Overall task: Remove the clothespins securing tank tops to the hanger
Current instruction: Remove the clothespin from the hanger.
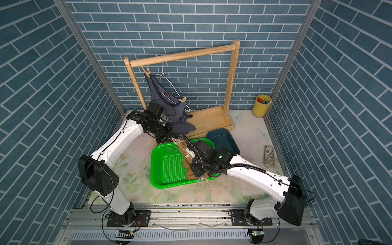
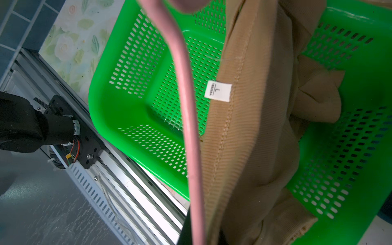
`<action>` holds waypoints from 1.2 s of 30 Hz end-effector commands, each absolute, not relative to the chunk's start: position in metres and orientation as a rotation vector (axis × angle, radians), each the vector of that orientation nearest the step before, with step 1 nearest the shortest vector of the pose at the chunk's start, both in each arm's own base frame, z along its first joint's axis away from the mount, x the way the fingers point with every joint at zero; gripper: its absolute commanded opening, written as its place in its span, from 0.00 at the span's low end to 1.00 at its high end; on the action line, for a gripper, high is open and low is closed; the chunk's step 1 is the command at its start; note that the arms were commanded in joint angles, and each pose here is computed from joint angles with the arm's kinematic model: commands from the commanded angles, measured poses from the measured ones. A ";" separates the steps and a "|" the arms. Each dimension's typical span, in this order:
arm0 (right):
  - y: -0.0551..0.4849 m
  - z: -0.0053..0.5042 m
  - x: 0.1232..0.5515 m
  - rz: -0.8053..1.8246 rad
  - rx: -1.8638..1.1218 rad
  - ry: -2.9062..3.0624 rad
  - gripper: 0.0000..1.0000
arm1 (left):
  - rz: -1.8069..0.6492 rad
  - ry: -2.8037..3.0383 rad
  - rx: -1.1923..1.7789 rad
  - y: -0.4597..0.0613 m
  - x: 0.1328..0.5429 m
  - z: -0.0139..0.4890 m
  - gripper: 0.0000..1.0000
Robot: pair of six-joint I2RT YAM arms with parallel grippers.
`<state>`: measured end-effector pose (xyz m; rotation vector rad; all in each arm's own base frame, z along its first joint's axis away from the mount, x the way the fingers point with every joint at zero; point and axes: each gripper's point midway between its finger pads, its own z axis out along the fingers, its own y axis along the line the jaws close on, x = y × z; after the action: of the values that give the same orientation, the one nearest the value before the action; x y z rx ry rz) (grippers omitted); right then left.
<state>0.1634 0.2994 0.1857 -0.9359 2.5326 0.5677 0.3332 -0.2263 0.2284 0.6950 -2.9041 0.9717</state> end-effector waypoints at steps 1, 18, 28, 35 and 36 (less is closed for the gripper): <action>0.281 0.167 0.165 0.453 -0.899 2.612 0.00 | 0.832 -2.913 0.663 -0.216 0.321 0.222 0.02; 0.281 0.164 0.163 0.545 -0.847 2.660 0.00 | 0.847 -2.940 0.631 -0.213 0.319 0.241 0.02; 0.304 0.151 0.187 0.945 -0.613 2.765 0.00 | 1.036 -2.995 0.619 -0.219 0.325 0.294 0.03; 0.323 0.133 0.192 1.104 -0.580 2.856 0.00 | 1.188 -3.009 0.608 -0.228 0.329 0.329 0.03; 0.325 0.131 0.192 1.111 -0.579 2.868 0.00 | 1.204 -3.013 0.601 -0.229 0.329 0.333 0.04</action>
<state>0.2057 0.3171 0.1363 -0.6584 2.7490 0.9942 0.3326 -0.2195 0.3018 0.6526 -3.0086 1.0565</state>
